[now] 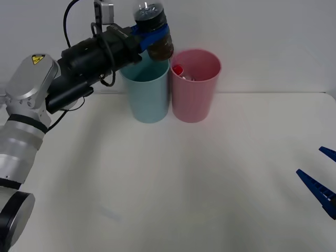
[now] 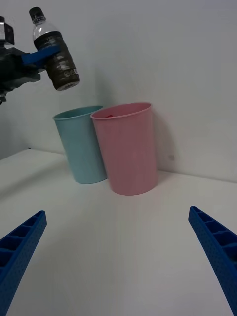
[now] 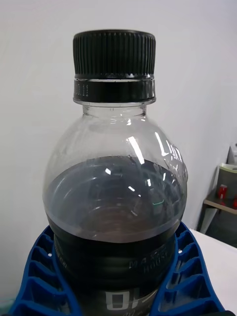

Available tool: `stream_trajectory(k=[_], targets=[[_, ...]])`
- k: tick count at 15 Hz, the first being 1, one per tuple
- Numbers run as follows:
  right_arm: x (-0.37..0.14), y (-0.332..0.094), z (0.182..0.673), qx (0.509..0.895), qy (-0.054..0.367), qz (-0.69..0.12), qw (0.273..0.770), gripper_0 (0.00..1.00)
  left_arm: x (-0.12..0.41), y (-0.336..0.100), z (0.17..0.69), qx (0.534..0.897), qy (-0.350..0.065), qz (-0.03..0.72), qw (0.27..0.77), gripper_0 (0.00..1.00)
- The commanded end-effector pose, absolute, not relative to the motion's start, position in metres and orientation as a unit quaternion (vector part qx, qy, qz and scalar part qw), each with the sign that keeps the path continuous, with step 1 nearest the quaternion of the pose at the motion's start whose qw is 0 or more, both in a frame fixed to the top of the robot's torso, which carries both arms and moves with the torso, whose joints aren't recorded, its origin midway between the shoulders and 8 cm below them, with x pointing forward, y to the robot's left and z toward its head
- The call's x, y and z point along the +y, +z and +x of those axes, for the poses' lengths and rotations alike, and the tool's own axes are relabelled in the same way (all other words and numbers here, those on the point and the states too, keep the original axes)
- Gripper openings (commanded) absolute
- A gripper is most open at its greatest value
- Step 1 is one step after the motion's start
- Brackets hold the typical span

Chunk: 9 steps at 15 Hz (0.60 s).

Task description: Grasp the object on the table and drop it into the matching bin: aluminum can to the light blue bin, PET bottle to the pink bin.

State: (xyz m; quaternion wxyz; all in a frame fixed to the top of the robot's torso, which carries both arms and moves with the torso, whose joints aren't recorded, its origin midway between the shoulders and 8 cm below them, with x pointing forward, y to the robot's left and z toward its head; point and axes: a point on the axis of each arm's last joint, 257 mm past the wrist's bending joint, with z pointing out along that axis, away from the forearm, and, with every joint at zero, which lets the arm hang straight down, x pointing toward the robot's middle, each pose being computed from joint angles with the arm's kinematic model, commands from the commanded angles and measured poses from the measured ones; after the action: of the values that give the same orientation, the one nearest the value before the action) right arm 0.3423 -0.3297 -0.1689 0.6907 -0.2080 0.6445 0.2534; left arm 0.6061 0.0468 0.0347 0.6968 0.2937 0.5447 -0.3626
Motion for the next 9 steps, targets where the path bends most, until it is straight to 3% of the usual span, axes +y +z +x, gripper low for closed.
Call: stream_trajectory(k=[1, 9], targets=[[-0.33, -0.169, 0.342, 0.645, 0.253, -0.208, 0.691, 1.0, 0.02, 0.035, 0.627, 0.546, -0.344, 0.312, 0.698, 0.03], [-0.33, -0.169, 0.342, 0.645, 0.253, -0.208, 0.691, 1.0, -0.058, 0.053, 0.662, 0.564, -0.307, 0.311, 0.7, 0.03]])
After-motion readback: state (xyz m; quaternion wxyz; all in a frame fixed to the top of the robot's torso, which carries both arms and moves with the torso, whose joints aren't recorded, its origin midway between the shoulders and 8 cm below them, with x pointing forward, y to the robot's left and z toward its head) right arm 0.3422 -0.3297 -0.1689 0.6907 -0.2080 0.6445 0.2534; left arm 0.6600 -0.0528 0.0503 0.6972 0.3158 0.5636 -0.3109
